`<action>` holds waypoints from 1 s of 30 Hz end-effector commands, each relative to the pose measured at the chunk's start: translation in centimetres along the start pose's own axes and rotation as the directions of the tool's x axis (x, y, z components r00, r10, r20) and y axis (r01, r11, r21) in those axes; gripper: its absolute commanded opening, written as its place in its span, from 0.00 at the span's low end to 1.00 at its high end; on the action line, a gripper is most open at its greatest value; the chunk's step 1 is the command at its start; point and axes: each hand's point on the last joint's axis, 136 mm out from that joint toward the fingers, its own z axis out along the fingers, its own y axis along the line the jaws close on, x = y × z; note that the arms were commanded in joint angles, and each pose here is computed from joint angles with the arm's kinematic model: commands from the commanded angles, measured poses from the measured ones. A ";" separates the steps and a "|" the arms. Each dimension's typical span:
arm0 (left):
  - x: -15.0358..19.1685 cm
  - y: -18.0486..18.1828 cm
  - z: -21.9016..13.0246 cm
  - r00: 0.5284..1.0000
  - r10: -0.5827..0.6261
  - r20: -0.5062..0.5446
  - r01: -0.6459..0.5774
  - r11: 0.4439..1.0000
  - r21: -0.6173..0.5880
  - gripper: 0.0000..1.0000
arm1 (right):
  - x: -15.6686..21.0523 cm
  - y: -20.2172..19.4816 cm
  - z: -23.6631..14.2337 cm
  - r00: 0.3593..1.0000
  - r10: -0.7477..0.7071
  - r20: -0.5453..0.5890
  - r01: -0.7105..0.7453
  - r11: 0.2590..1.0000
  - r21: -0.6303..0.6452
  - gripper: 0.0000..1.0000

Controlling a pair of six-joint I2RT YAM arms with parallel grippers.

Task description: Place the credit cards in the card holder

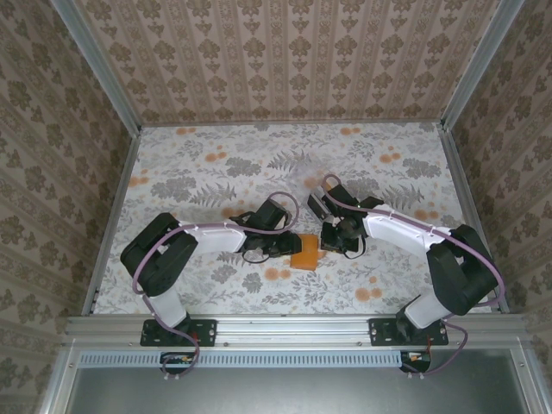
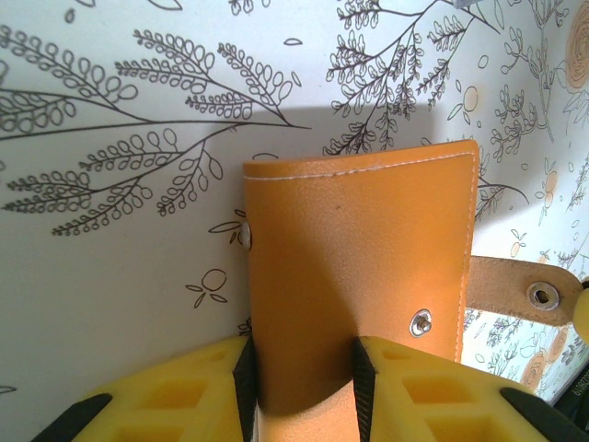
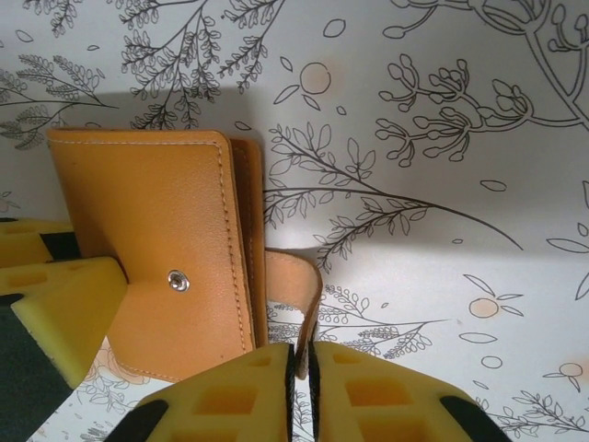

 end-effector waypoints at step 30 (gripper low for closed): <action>0.7 0.1 0.8 0.999 0.012 -0.030 -0.013 1.000 -0.008 0.33 | 0.1 0.4 0.4 1.000 -0.016 -0.023 0.016 1.000 -0.013 0.28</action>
